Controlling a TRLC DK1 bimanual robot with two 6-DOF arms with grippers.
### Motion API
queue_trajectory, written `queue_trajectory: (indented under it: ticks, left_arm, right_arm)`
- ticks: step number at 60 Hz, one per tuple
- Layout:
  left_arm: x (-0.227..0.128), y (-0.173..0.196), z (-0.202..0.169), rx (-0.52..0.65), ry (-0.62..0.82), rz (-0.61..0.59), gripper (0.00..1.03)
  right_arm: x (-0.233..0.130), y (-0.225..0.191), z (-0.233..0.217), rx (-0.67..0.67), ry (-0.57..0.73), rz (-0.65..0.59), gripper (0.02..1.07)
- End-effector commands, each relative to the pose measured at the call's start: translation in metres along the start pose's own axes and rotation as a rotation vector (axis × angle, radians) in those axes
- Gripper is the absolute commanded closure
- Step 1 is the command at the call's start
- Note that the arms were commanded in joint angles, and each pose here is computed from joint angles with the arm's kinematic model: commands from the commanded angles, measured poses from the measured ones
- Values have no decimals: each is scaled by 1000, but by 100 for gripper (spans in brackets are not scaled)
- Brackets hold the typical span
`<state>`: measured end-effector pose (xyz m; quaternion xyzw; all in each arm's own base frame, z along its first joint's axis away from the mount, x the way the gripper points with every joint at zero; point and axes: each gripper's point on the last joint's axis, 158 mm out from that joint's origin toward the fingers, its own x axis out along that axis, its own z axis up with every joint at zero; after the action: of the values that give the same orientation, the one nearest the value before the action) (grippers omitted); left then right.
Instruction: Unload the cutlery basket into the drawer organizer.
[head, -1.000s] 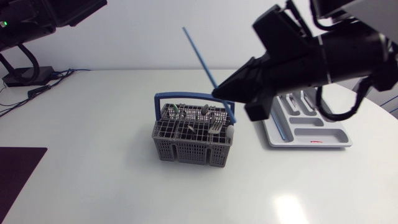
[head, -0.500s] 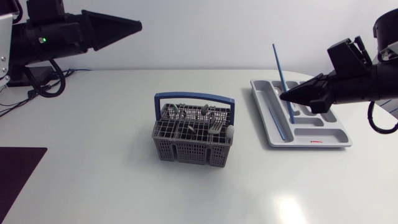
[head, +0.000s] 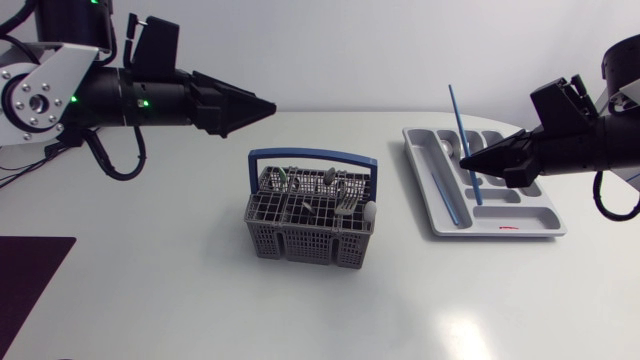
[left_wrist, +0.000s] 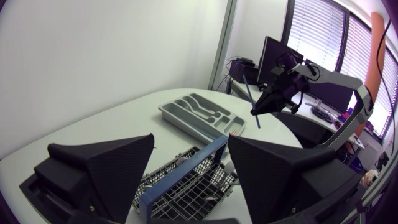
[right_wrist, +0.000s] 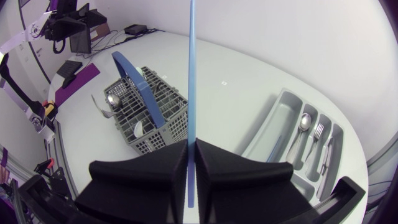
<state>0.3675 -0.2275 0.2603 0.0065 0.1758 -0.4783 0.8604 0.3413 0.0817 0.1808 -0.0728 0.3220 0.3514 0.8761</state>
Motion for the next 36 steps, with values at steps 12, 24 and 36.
queue_trajectory:
  ticks: [12, 24, 36]
  left_arm:
    - [31, -20, -17, 141, 122, 31, 16]
    - [49, -31, -39, 209, 244, 51, 16]
    - [62, -47, -58, 302, 347, 68, 16]
  right_arm:
    - [33, -52, -13, 119, 57, -79, 101]
    - [69, -100, -30, 245, 113, -158, 101]
    - [106, -141, -52, 359, 188, -234, 101]
